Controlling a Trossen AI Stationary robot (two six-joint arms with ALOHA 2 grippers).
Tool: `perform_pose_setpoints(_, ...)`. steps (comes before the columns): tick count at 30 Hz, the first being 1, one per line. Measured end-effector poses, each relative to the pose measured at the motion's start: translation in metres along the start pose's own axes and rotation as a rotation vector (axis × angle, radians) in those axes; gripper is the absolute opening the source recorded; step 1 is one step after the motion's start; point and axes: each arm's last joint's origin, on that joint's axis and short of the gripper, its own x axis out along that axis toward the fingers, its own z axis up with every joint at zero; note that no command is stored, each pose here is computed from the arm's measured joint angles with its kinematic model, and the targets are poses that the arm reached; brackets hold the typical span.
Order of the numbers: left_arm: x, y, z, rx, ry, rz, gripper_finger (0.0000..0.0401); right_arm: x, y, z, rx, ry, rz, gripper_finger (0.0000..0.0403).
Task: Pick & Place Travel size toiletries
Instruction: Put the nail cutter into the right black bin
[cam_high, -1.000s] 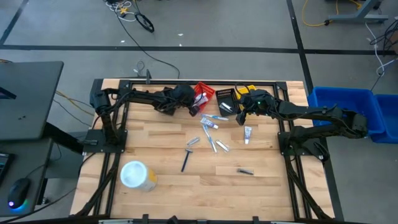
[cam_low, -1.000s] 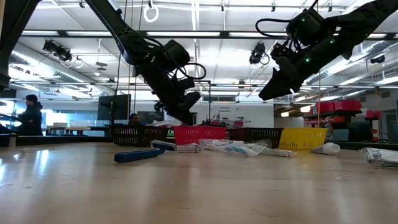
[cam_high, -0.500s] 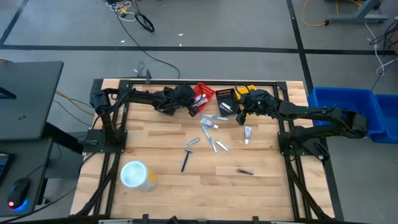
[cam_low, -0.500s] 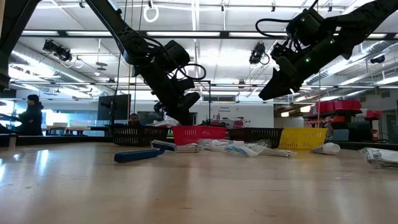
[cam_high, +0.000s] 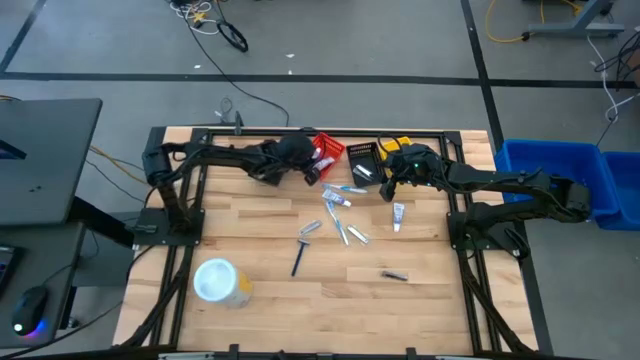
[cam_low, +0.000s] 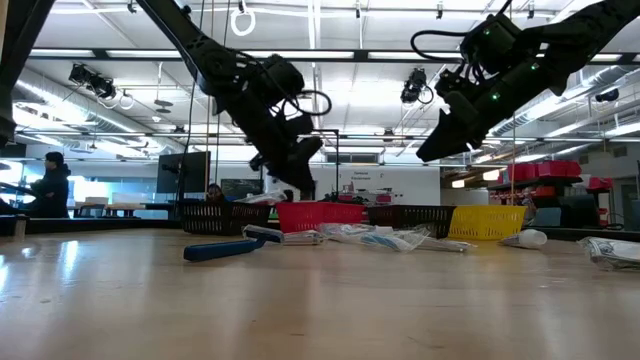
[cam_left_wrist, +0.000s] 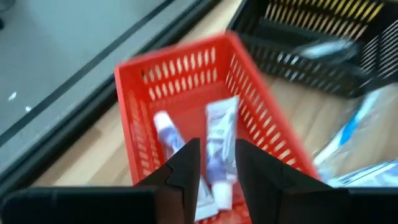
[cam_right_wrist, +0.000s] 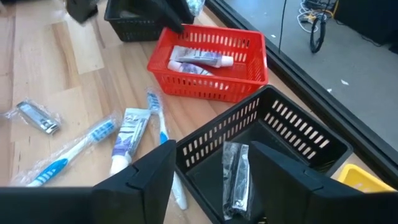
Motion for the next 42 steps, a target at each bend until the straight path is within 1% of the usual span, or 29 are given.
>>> perform_pose_setpoints(3, -0.013, -0.003, 0.011, 0.013, -0.048, -0.014, 0.0117, 0.0, 0.0, 0.0, 0.0, 0.002, 0.009, 0.0204)
perform_pose_setpoints(9, -0.053, -0.01, 0.03, 0.027, -0.127, -0.053, 0.0119, 0.0, 0.007, -0.002, 0.028, 0.02, 0.086, 0.0204)
perform_pose_setpoints(13, -0.086, -0.015, 0.039, 0.022, -0.163, -0.082, 0.0111, -0.001, 0.019, -0.003, 0.025, 0.029, 0.131, 0.0211)
perform_pose_setpoints(15, -0.102, -0.019, 0.042, 0.04, -0.186, -0.099, 0.0108, -0.002, 0.028, -0.004, 0.02, 0.038, 0.158, 0.0214)
perform_pose_setpoints(17, -0.115, -0.023, 0.042, 0.052, -0.209, -0.083, 0.0107, -0.003, 0.038, -0.005, 0.008, 0.044, 0.164, 0.0214)
perform_pose_setpoints(19, -0.125, -0.025, 0.037, 0.053, -0.214, -0.059, 0.0105, -0.005, 0.048, -0.007, 0.001, 0.052, 0.161, 0.0211)
perform_pose_setpoints(21, -0.131, -0.025, 0.026, 0.046, -0.206, -0.058, 0.0105, -0.007, 0.058, -0.009, 0.008, 0.067, 0.167, 0.0207)
perform_pose_setpoints(24, -0.134, -0.022, 0.002, -0.002, -0.184, -0.054, 0.0104, -0.01, 0.074, -0.014, 0.032, 0.093, 0.189, 0.02)
perform_pose_setpoints(28, -0.132, -0.018, -0.028, -0.04, -0.237, -0.071, 0.0104, -0.008, 0.096, -0.024, 0.018, 0.141, 0.235, 0.0198)
perform_pose_setpoints(30, -0.132, -0.016, -0.037, -0.086, -0.29, -0.102, 0.0104, -0.005, 0.107, -0.03, 0.006, 0.156, 0.247, 0.0202)
perform_pose_setpoints(32, -0.131, -0.014, -0.047, -0.104, -0.316, -0.112, 0.0104, -0.002, 0.117, -0.034, 0.008, 0.157, 0.249, 0.0208)
perform_pose_setpoints(37, -0.129, -0.013, -0.06, -0.058, -0.342, -0.122, 0.0104, 0.008, 0.136, -0.046, -0.007, 0.15, 0.219, 0.0217)
perform_pose_setpoints(42, -0.128, -0.013, -0.061, -0.026, -0.343, -0.116, 0.0104, 0.021, 0.144, -0.061, 0.04, 0.19, 0.156, 0.0207)
